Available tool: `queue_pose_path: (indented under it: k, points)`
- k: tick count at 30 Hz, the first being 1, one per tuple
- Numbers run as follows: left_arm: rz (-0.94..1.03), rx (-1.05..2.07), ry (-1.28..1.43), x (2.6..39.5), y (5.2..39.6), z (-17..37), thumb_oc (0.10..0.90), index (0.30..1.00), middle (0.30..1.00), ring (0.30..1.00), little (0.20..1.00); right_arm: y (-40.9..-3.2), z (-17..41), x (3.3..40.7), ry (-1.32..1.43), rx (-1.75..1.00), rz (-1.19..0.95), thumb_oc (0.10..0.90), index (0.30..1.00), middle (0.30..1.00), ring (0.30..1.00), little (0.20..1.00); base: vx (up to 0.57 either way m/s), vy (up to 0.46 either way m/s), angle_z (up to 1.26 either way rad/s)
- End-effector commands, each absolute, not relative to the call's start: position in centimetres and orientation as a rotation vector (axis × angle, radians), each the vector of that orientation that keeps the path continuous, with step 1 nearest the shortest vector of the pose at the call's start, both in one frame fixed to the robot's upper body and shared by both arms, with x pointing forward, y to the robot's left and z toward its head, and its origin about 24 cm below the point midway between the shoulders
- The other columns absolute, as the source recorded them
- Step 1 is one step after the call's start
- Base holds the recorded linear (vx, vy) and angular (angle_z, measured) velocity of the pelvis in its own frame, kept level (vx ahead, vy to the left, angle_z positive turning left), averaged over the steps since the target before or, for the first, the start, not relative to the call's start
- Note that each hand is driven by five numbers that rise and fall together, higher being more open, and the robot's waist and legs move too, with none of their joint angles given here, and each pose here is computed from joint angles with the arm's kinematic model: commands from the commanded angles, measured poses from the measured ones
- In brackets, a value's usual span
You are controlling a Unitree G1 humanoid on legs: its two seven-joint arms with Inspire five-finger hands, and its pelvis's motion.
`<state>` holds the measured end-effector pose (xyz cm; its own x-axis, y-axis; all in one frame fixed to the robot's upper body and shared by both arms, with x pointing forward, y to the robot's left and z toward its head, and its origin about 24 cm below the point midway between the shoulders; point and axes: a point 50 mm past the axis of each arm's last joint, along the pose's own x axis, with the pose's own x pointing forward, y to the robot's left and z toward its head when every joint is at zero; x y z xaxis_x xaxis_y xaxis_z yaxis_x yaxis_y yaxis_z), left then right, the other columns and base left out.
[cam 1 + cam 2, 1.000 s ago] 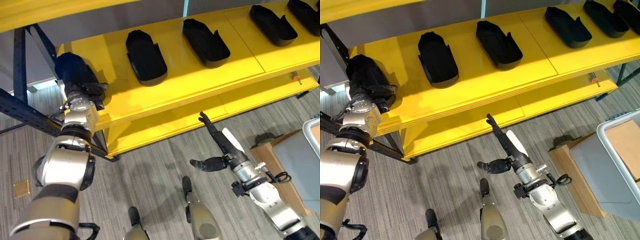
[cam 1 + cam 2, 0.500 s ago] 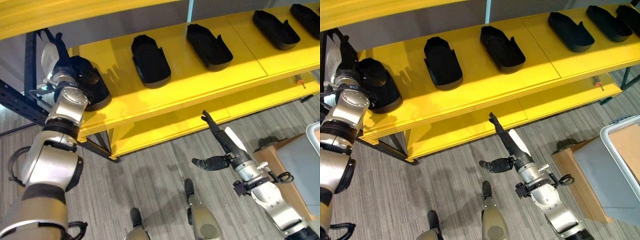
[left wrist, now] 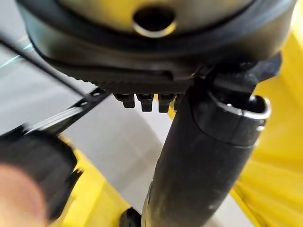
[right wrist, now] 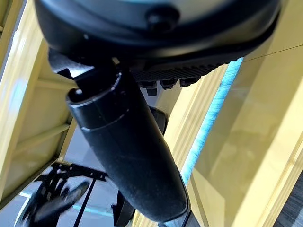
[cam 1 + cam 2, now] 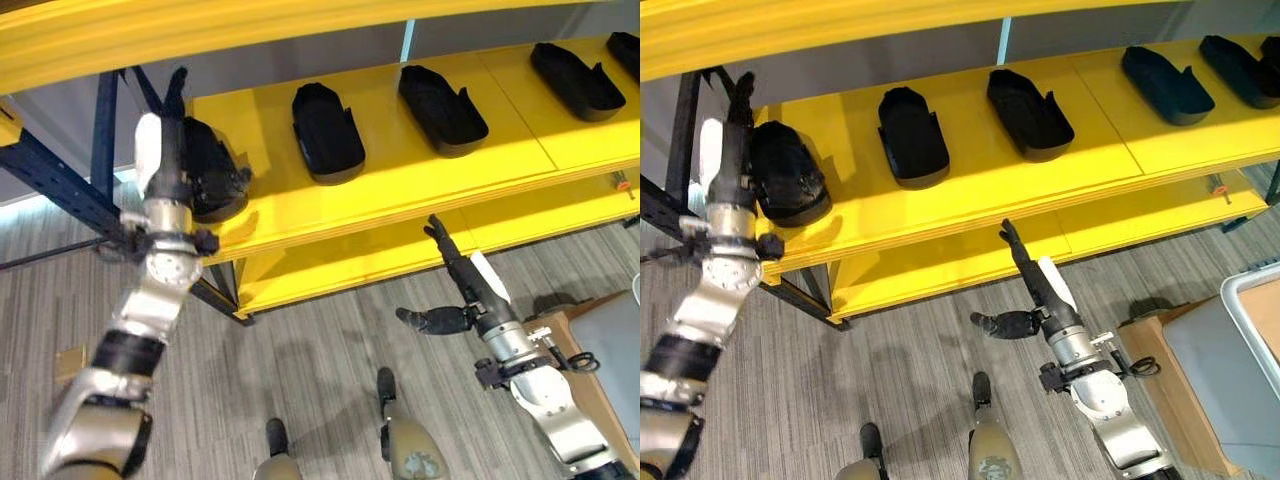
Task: Move parts from the plastic box to the shelf.
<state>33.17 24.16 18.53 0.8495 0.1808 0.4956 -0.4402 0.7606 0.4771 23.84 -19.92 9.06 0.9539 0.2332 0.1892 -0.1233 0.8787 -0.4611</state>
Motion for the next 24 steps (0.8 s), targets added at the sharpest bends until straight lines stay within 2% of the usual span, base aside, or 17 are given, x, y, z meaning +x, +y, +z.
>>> queue_pose_path:
  k: [1,8,24]
  points:
    - [0.394,0.582,-0.683,32.5,24.1,23.2,0.9,1.0,1.0,1.0,1.0,-19.9,12.2,23.5,-0.429,-0.45,0.158,0.9,1.0,1.0,1.0,1.0,0.0,0.0,0.0]
    - [0.279,0.42,-0.658,30.6,21.5,19.6,0.9,1.0,1.0,1.0,1.0,-19.6,12.3,23.6,-0.441,-0.438,0.144,0.9,1.0,1.0,1.0,1.0,0.0,-0.001,-0.02]
    - [0.191,0.611,-0.527,30.7,19.1,14.8,0.9,1.0,1.0,1.0,1.0,-18.8,12.8,23.9,-0.484,-0.43,0.149,0.9,1.0,1.0,1.0,1.0,0.0,-0.001,-0.01]
